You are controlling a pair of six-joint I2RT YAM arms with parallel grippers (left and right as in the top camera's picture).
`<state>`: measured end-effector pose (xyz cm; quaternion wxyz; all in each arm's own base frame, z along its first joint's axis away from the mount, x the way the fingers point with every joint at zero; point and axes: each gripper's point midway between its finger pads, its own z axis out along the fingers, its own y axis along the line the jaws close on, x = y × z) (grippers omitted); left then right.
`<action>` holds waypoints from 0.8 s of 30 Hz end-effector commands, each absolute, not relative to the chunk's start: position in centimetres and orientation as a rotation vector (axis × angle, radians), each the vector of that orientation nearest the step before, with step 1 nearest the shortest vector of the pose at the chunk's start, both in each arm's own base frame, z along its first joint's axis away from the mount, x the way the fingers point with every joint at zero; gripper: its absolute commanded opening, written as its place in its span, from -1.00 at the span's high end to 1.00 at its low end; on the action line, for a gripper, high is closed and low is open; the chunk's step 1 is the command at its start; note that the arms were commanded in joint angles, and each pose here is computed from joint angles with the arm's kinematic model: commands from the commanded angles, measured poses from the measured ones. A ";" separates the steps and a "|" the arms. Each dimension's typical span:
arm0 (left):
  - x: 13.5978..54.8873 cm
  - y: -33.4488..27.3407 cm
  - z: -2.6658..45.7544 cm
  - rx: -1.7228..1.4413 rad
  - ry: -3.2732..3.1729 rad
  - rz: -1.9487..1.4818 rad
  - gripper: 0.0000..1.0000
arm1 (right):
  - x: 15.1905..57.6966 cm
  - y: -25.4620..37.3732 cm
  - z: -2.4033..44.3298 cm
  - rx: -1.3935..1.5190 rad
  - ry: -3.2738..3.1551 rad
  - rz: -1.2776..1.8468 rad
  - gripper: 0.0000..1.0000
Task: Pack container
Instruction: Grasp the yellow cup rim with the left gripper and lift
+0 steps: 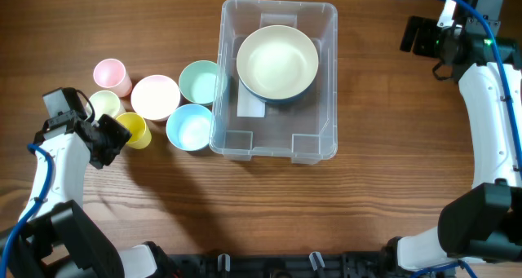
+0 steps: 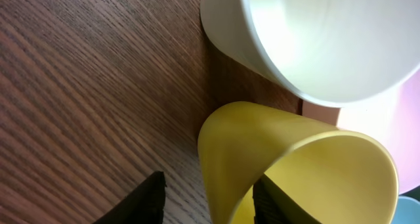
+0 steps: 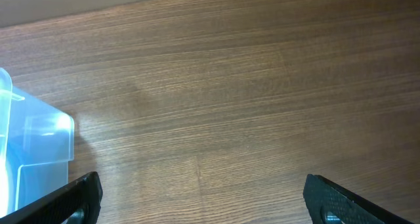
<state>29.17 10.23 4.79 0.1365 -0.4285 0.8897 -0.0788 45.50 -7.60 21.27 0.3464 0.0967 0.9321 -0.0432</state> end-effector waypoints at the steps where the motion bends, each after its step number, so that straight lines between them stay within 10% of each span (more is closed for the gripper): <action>1: 29.3 10.3 4.8 -1.234 2.574 -0.236 0.39 | 45.7 -7.8 21.0 0.272 2.421 -0.121 -1.00; 11: 28.3 9.8 4.6 -1.262 2.610 -0.245 0.92 | 45.7 -7.8 21.0 0.271 2.421 -0.121 -0.99; 24: 28.1 8.7 9.4 -1.257 2.547 -0.328 0.92 | 45.7 -7.8 21.0 0.272 2.421 -0.121 -0.99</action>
